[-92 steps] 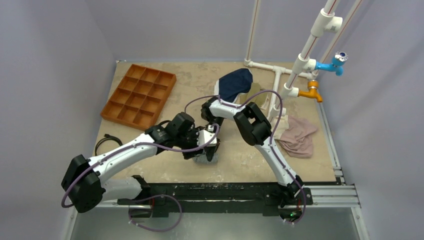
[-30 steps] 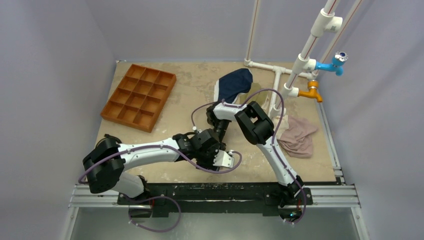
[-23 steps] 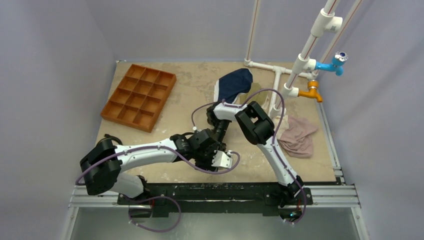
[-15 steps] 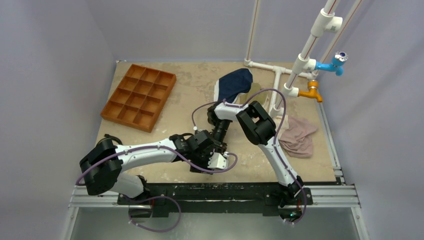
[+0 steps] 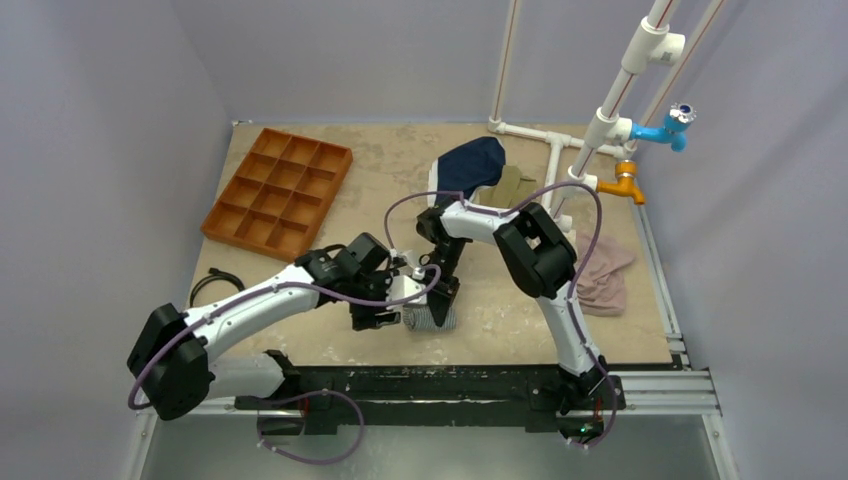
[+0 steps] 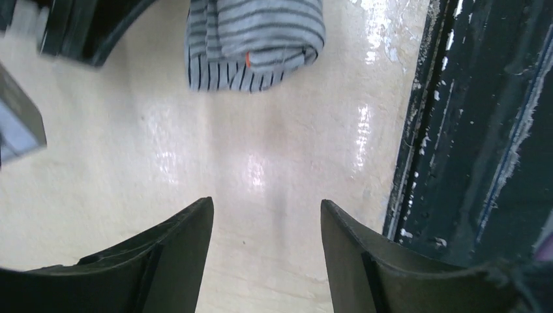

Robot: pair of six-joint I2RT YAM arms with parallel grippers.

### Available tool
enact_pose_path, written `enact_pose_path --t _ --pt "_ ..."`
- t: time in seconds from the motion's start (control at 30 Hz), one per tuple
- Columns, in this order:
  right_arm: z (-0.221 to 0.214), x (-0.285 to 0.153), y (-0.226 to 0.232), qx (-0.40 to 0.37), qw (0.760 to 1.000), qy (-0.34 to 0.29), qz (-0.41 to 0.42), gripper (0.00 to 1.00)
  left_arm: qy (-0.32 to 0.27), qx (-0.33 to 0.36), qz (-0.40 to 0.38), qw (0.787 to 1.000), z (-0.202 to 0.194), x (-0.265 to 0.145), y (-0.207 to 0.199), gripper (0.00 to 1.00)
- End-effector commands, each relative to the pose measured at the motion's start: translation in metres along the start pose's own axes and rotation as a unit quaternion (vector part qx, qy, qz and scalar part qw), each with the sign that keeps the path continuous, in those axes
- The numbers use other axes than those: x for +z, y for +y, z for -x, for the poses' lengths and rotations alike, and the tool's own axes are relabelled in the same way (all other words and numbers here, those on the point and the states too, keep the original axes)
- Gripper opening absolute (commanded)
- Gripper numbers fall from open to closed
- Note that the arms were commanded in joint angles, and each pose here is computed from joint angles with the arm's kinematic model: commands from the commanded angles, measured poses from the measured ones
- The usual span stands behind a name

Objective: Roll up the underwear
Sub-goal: Roll the underwear to the center of the board.

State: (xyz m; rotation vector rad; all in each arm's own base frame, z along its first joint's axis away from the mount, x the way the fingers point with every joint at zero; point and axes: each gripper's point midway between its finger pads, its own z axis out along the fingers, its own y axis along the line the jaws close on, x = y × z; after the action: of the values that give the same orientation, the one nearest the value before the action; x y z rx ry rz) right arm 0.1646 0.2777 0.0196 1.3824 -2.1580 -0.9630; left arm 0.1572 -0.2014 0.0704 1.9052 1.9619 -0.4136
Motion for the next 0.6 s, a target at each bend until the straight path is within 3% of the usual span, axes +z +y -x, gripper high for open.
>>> enact_pose_path --t 0.0,0.27,0.57 --pt "0.015 -0.009 -0.066 -0.073 0.985 -0.026 -0.156 0.0 -0.031 -0.073 -0.026 0.997 0.0 -0.029 -0.012 0.6" --pt "0.016 -0.014 -0.064 -0.091 0.975 -0.071 -0.192 0.0 -0.064 -0.233 -0.001 0.97 -0.012 -0.047 0.02 0.59" --pt "0.031 -0.043 -0.053 -0.121 0.955 -0.123 -0.243 0.0 -0.045 -0.373 -0.086 0.923 -0.012 -0.046 0.048 0.58"
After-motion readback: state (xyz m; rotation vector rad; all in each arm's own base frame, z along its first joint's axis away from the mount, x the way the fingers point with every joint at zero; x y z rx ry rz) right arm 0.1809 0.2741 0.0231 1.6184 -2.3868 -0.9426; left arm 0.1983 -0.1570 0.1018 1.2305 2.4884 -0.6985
